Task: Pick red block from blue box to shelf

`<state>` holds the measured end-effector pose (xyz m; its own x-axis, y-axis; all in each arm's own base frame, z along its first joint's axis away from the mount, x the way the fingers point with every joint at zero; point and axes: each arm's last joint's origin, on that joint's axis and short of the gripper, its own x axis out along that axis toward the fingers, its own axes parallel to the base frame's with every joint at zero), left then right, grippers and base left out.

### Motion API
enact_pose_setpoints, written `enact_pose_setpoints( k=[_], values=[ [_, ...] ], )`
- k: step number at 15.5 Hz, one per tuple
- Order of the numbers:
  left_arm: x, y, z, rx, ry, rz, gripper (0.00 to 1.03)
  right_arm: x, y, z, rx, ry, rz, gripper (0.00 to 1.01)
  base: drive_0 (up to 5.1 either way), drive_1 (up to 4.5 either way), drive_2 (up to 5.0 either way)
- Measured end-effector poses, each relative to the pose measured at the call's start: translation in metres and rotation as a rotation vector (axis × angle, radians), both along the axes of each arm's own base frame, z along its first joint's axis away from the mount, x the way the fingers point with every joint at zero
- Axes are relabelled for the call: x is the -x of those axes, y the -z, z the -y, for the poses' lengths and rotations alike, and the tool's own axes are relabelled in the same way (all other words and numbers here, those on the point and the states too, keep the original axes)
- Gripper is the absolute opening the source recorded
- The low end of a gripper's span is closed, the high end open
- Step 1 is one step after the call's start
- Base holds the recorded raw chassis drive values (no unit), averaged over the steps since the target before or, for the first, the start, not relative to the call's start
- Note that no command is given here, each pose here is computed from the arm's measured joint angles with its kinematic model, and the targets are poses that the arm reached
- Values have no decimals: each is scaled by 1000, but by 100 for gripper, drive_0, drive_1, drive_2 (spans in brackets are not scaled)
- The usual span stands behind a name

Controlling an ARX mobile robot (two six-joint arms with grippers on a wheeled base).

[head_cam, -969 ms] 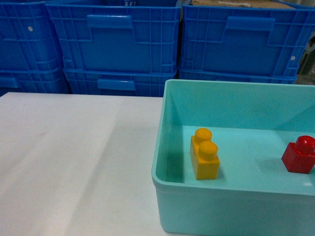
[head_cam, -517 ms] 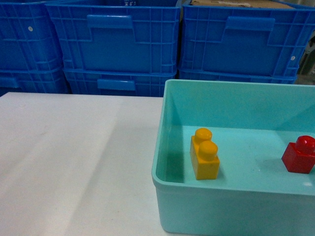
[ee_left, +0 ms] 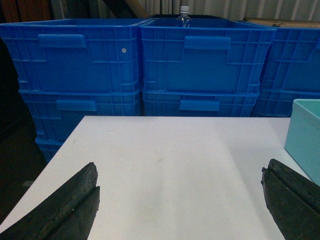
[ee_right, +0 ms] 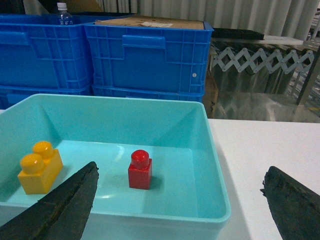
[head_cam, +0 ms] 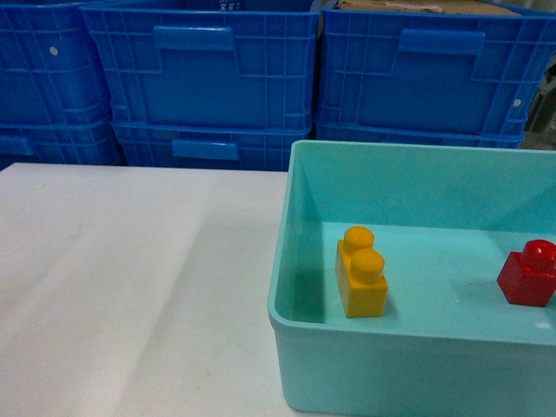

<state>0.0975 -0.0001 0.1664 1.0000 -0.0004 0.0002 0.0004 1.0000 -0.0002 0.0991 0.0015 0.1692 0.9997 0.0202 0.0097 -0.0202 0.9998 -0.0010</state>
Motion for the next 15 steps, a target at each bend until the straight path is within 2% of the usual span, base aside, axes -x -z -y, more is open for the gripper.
enact_pose_setpoints(
  k=[15],
  values=[
    [0,0,0,0,0,0,98,0,0,0,0,0,0,98,0,0,0]
  ],
)
